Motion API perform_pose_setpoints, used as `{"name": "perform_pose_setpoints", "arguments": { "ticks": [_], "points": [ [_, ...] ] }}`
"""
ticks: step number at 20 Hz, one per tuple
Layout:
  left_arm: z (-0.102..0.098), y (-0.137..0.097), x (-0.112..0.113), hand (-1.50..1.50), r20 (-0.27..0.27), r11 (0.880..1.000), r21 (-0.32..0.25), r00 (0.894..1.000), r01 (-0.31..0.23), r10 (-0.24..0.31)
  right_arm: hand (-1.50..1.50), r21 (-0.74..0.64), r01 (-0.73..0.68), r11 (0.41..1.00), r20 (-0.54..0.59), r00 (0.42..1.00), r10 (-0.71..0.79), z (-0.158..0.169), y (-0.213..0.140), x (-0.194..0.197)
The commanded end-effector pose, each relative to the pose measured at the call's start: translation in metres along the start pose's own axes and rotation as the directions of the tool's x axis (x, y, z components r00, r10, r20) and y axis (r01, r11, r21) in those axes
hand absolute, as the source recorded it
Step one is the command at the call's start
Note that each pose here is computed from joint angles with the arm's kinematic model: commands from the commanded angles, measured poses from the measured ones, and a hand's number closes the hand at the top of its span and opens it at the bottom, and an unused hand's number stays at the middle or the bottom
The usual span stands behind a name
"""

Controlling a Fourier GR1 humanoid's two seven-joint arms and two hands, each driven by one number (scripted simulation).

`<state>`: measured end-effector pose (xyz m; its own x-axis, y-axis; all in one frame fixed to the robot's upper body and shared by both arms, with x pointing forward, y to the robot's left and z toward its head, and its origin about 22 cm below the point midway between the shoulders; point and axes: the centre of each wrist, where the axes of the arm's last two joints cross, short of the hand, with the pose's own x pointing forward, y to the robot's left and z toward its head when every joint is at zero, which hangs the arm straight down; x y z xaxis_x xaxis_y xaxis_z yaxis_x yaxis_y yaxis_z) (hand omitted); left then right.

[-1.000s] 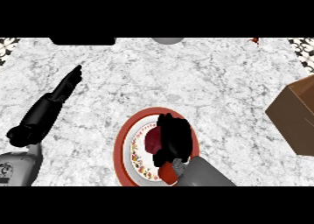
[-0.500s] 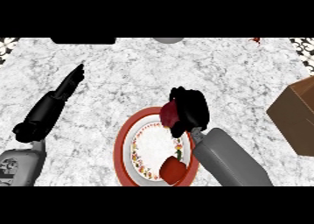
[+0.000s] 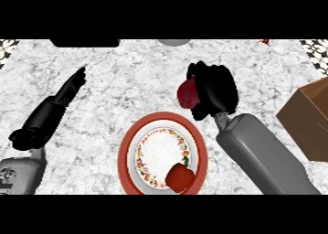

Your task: Pick the pear from the plate and place it in the cardboard box

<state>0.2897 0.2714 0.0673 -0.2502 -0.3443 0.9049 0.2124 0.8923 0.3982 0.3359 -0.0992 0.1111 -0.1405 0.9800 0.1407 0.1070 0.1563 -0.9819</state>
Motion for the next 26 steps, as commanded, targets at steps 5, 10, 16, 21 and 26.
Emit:
{"name": "perform_pose_setpoints", "arguments": {
  "ticks": [5, 10, 16, 21, 26],
  "points": [
    [-0.005, 0.004, -0.006, 0.00, -0.001, 1.000, 0.013, 1.000, 0.021, -0.021, 1.50, -0.307, 0.111, 0.945, -0.267, 0.943, -0.198, -0.005, -0.074, -0.018],
    [0.001, -0.003, -0.002, 0.00, -0.024, 1.000, -0.007, 1.000, -0.007, 0.007, 1.50, -0.391, 0.068, 0.918, -0.425, 0.872, -0.245, 0.003, -0.106, -0.078],
    [0.003, -0.010, 0.014, 0.00, 0.001, 1.000, 0.004, 1.000, 0.002, -0.002, 1.50, -0.433, 0.047, 0.900, -0.497, 0.820, -0.282, -0.003, -0.130, -0.153],
    [-0.005, 0.005, 0.003, 0.00, 0.000, 1.000, -0.009, 1.000, 0.018, -0.018, 1.50, -0.297, -0.004, 0.955, -0.566, 0.806, -0.172, -0.003, -0.136, -0.199],
    [0.011, -0.004, -0.005, 0.00, 0.010, 1.000, -0.007, 1.000, 0.009, -0.009, 1.50, -0.026, 0.108, 0.994, -0.664, 0.742, -0.097, 0.012, -0.118, -0.250]
  ]
}}
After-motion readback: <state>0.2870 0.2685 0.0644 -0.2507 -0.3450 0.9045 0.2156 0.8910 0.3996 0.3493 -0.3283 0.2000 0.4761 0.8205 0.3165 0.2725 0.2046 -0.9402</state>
